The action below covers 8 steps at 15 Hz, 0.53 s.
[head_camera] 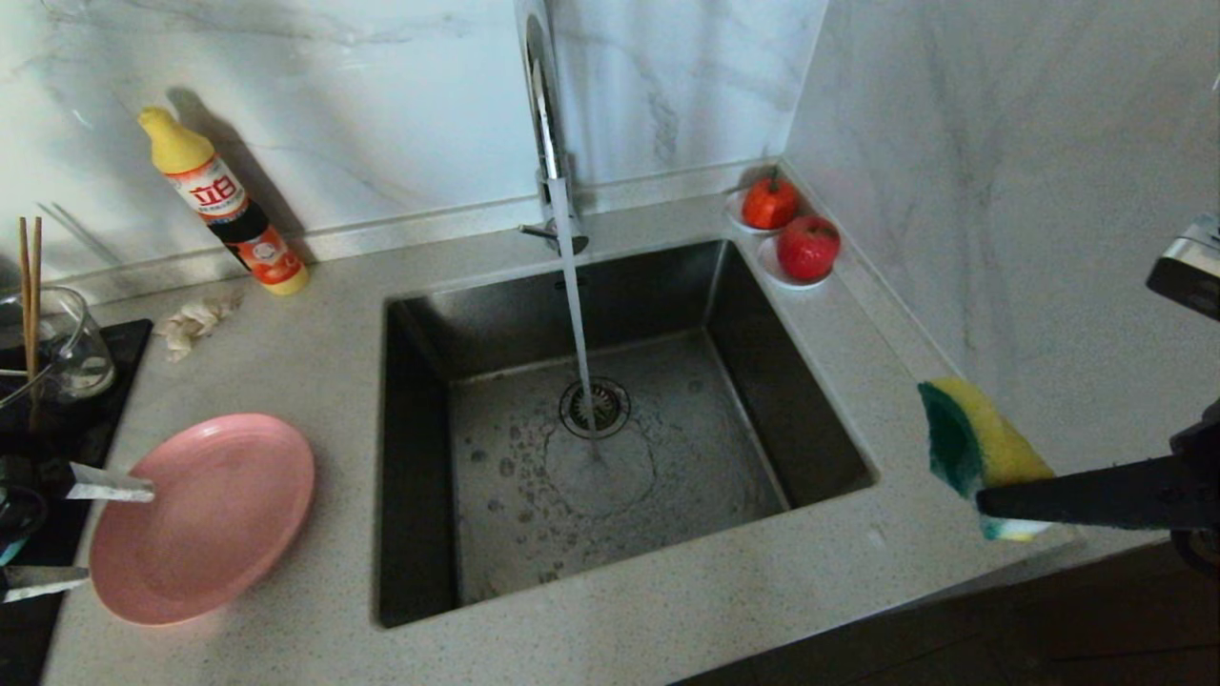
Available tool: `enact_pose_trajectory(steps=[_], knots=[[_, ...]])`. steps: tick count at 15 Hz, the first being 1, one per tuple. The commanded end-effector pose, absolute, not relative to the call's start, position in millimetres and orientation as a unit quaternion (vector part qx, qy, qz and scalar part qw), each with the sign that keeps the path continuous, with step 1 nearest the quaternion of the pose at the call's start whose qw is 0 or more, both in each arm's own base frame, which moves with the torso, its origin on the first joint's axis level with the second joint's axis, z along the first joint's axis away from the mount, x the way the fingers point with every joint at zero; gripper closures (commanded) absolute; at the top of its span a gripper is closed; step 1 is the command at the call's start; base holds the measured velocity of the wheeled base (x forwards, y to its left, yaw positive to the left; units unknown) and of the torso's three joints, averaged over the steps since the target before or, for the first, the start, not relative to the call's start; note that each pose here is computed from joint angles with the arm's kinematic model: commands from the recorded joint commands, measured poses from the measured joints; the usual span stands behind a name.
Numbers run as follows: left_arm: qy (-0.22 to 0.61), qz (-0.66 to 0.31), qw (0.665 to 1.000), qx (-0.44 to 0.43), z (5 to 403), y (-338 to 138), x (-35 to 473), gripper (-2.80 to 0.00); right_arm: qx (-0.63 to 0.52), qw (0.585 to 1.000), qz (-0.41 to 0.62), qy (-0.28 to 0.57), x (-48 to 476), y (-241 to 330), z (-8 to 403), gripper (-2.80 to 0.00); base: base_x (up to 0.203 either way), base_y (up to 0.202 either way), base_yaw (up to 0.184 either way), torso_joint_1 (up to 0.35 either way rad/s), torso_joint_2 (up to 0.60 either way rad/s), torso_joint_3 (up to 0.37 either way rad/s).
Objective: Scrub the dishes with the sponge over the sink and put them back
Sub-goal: Wash the plate
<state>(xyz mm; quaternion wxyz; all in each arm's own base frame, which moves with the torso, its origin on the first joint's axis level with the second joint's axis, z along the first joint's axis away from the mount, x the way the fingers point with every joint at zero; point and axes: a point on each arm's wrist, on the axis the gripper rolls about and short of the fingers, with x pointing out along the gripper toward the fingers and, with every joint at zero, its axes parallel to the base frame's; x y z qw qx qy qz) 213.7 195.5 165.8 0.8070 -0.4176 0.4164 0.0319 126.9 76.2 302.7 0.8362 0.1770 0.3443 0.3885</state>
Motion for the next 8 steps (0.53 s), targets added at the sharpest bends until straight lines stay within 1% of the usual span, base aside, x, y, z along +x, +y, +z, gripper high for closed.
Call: enact_pose_trajectory(steps=[1, 8], knots=[[0.416, 0.026, 0.812, -0.41, 165.1, 193.8, 212.2, -2.8, 0.179, 0.836, 0.388, 0.343, 125.5, 74.9, 303.5, 0.0, 0.0, 0.0, 0.0, 0.0, 0.0, 0.0], [0.396, 0.019, 0.839, -0.372, 155.0, 196.3, 214.8, -2.8, 0.18, 0.837, 0.383, 0.347, 128.4, 75.0, 301.3, 0.0, 0.0, 0.0, 0.0, 0.0, 0.0, 0.0]])
